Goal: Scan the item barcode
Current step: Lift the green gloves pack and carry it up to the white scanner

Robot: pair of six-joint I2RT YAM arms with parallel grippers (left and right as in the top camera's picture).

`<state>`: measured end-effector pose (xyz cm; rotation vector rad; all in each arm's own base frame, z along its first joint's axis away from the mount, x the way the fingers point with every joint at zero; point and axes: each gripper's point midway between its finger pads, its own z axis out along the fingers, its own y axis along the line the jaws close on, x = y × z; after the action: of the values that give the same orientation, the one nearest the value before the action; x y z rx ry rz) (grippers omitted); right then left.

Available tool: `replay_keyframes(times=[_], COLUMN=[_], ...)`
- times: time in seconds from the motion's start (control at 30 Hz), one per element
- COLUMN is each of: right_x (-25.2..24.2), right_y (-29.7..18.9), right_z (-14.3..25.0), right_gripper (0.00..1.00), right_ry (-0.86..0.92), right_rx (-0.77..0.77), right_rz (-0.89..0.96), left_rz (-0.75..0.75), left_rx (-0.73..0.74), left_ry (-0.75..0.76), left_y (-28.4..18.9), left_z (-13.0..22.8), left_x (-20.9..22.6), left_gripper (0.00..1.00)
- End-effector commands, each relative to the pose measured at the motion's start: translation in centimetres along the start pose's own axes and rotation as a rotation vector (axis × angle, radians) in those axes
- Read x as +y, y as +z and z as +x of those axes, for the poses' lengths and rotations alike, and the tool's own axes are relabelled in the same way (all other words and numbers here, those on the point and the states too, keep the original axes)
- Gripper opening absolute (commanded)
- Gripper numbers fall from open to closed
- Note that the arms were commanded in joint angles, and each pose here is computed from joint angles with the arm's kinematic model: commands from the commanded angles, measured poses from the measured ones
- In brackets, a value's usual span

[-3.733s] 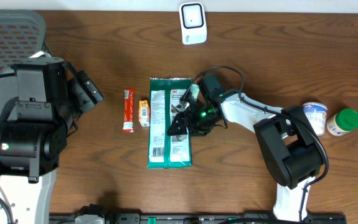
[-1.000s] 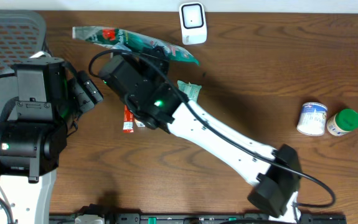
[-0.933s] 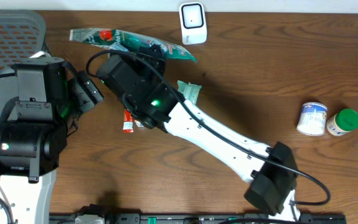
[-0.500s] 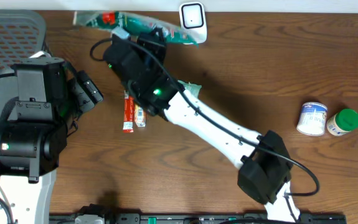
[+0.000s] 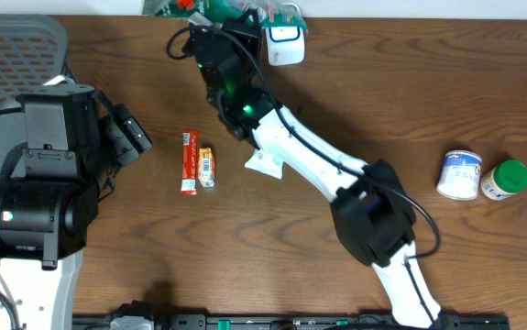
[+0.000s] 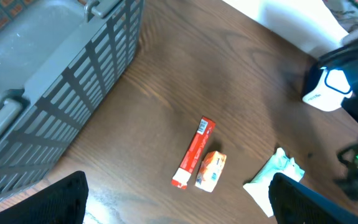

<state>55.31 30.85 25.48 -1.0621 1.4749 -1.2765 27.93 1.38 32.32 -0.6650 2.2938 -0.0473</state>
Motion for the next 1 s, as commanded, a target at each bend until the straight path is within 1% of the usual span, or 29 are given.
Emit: replay_keyframes(times=[0.0,0.07,0.17,0.43,0.5,0.6,0.73,0.87,0.97], right_x=[3.3,4.8,6.6,9.9,10.9,13.0,14.1,14.3,15.2], right_y=[2.9,4.0,5.3,7.0,7.2,7.2,7.4,7.4,7.4], right_z=[0.2,-0.1,0.0,0.4,0.7,0.7,0.9,1.1,1.5], right_gripper=[0.01,0.01,0.01,0.01,0.01,0.01,0.01,0.01,0.01], right_ry=[-0.203,-0.243,-0.253,-0.262,-0.292,-0.254,-0.238,-0.211,-0.227], right_rx=[-0.011,-0.032,-0.05,-0.102,-0.104,-0.116,-0.115,-0.107,-0.097], right_rz=[0.013,0.037,0.051,0.011,-0.023,-0.083,-0.099,-0.106,-0.139], left_rz=[-0.007,-0.007,-0.007,-0.007,-0.007,-0.007,-0.007,-0.007,-0.007], left_rx=[-0.016,-0.016,-0.016,-0.016,-0.016,-0.016,-0.016,-0.016,-0.016], left_ry=[0.006,0.006,0.006,0.006,0.006,0.006,0.006,0.006,0.006], left_y=[-0.3,-0.3,-0.3,-0.3,-0.3,-0.3,-0.3,-0.3,-0.3], left_z=[-0.4,-0.4,-0.4,-0.4,-0.4,-0.4,-0.4,-0.4,-0.4], left_x=[0.2,0.2,0.2,0.2,0.2,0.2,0.2,0.2,0.2], left_gripper=[0.9,0.9,0.9,0.9,0.9,0.9,0.9,0.9,0.9])
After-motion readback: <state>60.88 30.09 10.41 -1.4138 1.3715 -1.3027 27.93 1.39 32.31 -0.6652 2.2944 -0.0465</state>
